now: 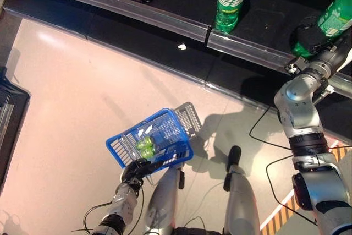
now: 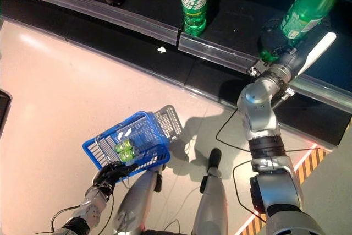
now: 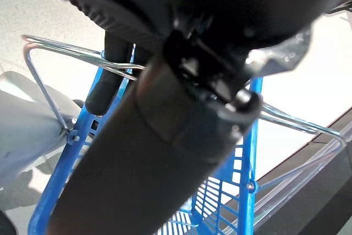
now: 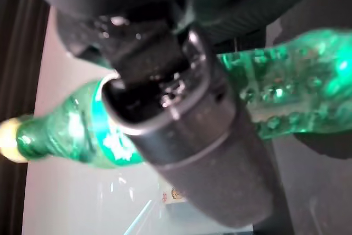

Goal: Pick up the drink and place into the basket.

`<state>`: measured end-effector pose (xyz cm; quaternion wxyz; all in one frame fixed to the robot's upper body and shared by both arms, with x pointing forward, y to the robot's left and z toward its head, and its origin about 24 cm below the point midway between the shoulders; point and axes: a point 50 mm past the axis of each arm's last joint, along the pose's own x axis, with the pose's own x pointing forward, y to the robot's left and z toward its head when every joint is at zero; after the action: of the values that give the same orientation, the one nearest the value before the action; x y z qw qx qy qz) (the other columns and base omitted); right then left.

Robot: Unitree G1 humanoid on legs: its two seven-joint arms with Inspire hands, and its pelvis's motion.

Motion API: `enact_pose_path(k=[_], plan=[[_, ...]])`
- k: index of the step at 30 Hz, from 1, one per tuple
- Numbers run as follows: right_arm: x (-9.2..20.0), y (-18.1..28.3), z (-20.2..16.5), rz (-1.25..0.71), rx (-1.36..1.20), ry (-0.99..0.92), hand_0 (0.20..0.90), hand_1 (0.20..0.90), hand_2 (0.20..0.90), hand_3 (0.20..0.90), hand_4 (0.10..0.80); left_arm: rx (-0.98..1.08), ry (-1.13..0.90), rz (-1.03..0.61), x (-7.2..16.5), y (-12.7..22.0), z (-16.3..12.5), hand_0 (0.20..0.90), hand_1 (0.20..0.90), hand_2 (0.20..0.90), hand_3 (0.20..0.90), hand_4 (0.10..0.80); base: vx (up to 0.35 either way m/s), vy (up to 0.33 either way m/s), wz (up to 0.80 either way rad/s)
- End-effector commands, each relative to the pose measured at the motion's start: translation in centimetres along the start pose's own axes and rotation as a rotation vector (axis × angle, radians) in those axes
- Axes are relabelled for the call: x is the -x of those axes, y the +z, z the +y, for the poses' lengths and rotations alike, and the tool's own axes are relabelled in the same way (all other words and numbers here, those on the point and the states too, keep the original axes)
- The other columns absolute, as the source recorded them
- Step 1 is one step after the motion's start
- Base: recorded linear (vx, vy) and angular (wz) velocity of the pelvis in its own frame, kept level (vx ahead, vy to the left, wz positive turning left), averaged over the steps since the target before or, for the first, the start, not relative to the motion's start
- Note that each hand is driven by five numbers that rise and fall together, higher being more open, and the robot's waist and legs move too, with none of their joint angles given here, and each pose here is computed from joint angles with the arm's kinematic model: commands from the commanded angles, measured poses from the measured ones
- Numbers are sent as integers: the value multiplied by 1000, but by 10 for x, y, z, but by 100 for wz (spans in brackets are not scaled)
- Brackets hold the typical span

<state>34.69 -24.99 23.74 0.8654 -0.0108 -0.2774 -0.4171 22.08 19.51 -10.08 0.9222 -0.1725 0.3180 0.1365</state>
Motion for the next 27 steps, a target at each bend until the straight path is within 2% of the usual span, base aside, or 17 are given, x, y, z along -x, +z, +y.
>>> enact_pose_path(k=[1, 11, 20, 23, 27], plan=[[-33, 77, -11, -303, -178, -71, 300, 300, 300, 200, 100, 0, -40, 89, 16, -37, 4, 300, 300, 300, 200, 100, -38, -9, 2], [-17, 84, -7, -339, -240, 53, 300, 300, 300, 200, 100, 94, 30, -21, 15, -19, 17, 300, 300, 300, 200, 100, -37, -4, 1], [48, 77, -11, -422, -286, 414, 300, 300, 300, 200, 100, 151, 32, -187, 26, 2, 39, 300, 300, 300, 200, 100, 14, -30, 7], [60, 78, -11, -424, -314, 502, 300, 300, 300, 200, 100, 136, 3, -244, 29, 10, 39, 300, 300, 300, 200, 100, 44, -26, 2], [77, 76, -9, -333, -395, 664, 300, 300, 300, 200, 100, 134, -89, -311, 35, 29, 28, 300, 300, 300, 200, 100, 55, -11, 4]])
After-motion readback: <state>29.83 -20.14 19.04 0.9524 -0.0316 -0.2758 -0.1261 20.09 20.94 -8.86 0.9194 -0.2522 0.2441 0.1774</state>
